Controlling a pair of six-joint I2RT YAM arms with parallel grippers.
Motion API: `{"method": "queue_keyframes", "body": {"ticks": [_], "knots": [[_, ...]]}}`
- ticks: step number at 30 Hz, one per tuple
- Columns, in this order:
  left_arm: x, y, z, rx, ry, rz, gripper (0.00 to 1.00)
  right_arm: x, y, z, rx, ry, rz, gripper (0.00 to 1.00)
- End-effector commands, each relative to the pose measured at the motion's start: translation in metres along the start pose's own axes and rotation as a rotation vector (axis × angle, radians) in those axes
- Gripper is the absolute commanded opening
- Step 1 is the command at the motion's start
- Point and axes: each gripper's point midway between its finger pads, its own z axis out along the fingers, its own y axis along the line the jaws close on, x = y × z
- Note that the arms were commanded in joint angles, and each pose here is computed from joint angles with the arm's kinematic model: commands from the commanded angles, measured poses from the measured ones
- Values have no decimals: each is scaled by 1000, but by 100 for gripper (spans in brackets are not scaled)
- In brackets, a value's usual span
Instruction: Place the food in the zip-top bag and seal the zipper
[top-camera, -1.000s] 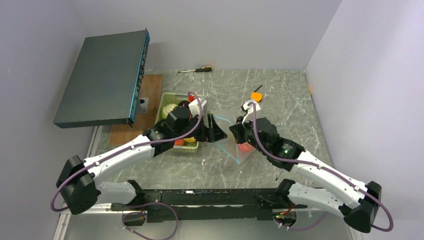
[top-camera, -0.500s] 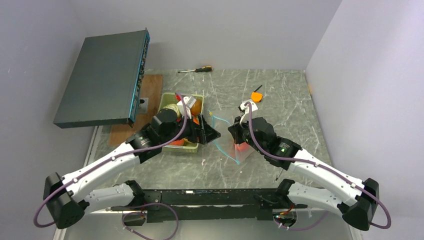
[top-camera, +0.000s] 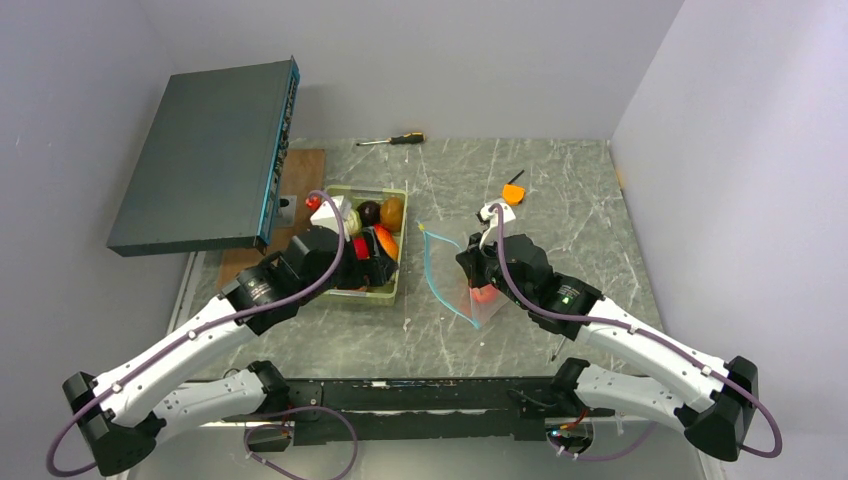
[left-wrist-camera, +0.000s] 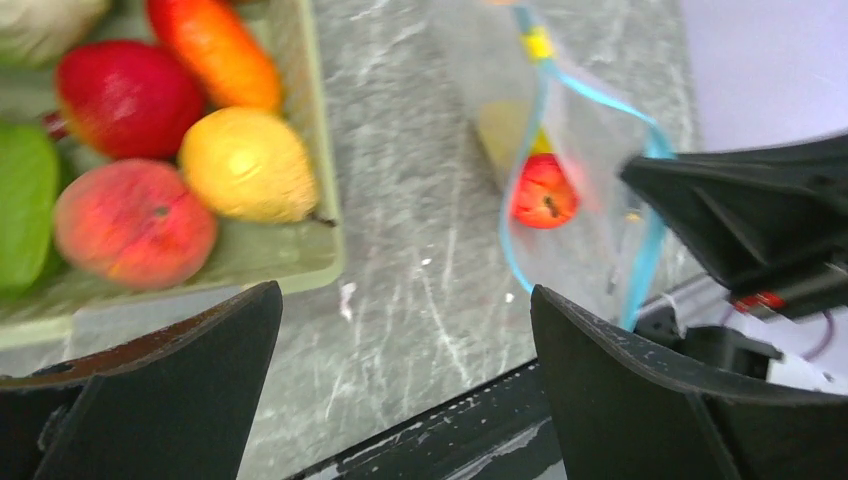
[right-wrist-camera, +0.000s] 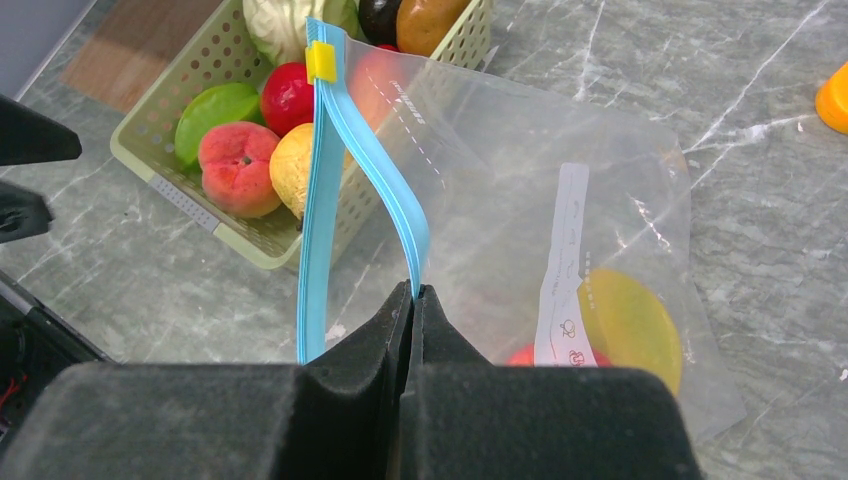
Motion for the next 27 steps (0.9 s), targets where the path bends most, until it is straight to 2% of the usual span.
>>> {"method": "queue_keyframes", "body": {"ticks": [1, 5, 12, 15, 19, 22, 27], "knots": [[1, 39, -2, -228, -41, -142, 100, -18, 5, -2, -15, -51, 15, 0], [13, 44, 16, -266, -37, -263, 100, -18, 5, -2, -12, -52, 16, 0], [30, 64, 43, -478, 13, -437, 100, -17, 5, -2, -11, -49, 17, 0], [35, 71, 59, -486, 1, -537, 100, -18, 4, -3, -9, -52, 17, 0], [41, 76, 83, -418, 43, -657, 93, -21, 0, -7, 9, -64, 17, 0], [39, 83, 97, -416, 53, -674, 84, -21, -2, -8, 13, -72, 19, 0], [42, 97, 107, -512, 80, -655, 85, -20, -3, -8, 21, -65, 18, 0]]}}
